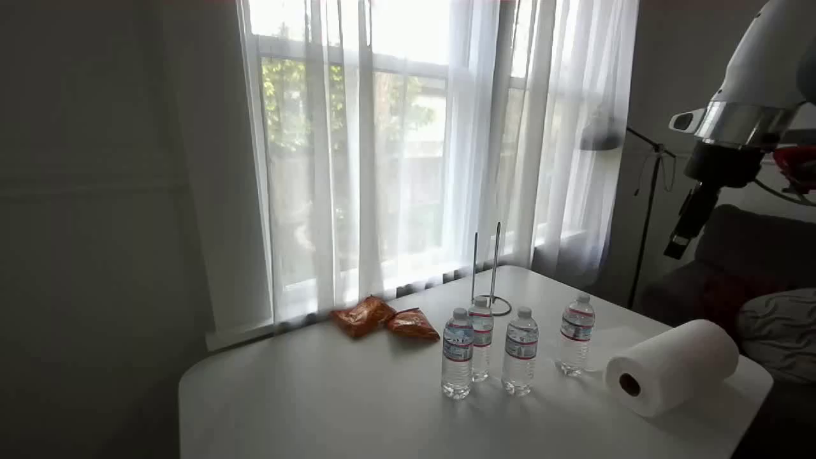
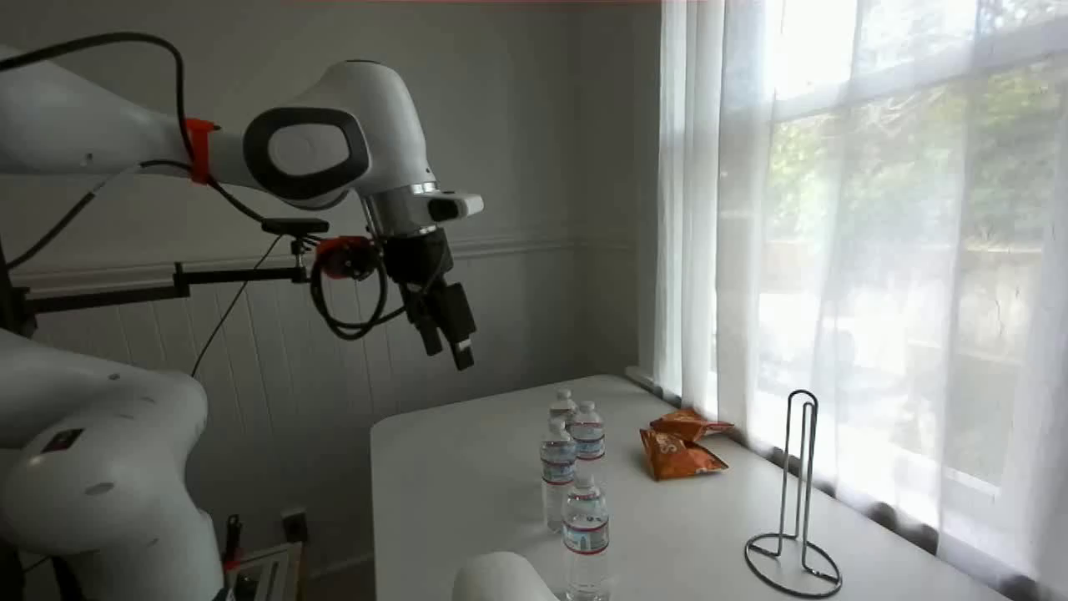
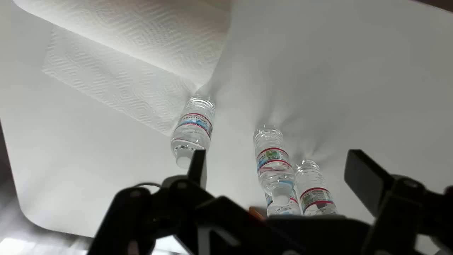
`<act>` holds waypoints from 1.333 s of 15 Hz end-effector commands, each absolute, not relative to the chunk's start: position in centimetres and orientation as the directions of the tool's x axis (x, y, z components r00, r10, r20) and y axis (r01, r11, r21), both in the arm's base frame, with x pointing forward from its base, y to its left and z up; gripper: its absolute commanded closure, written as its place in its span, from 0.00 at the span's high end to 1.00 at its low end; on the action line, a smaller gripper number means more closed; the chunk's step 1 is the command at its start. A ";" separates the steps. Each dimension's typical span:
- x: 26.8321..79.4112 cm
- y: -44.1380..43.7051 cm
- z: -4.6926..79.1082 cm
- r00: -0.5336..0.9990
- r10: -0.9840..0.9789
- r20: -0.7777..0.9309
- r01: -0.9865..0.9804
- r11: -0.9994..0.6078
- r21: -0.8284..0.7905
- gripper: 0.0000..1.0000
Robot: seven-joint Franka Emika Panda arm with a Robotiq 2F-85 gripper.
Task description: Set the paper towel roll upright
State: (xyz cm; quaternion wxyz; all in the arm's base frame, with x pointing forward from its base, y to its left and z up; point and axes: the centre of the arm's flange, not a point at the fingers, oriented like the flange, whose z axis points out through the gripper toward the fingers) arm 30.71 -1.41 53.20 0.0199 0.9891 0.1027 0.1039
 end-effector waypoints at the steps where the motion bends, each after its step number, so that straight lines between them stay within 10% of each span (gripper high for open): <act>1: 30.7 -1.4 53.2 0.957 0.207 0.202 0.199 -0.978 0.061 1.00; 20: 33.0 4.8 38.5 0.987 0.158 0.023 0.141 -0.931 0.336 1.00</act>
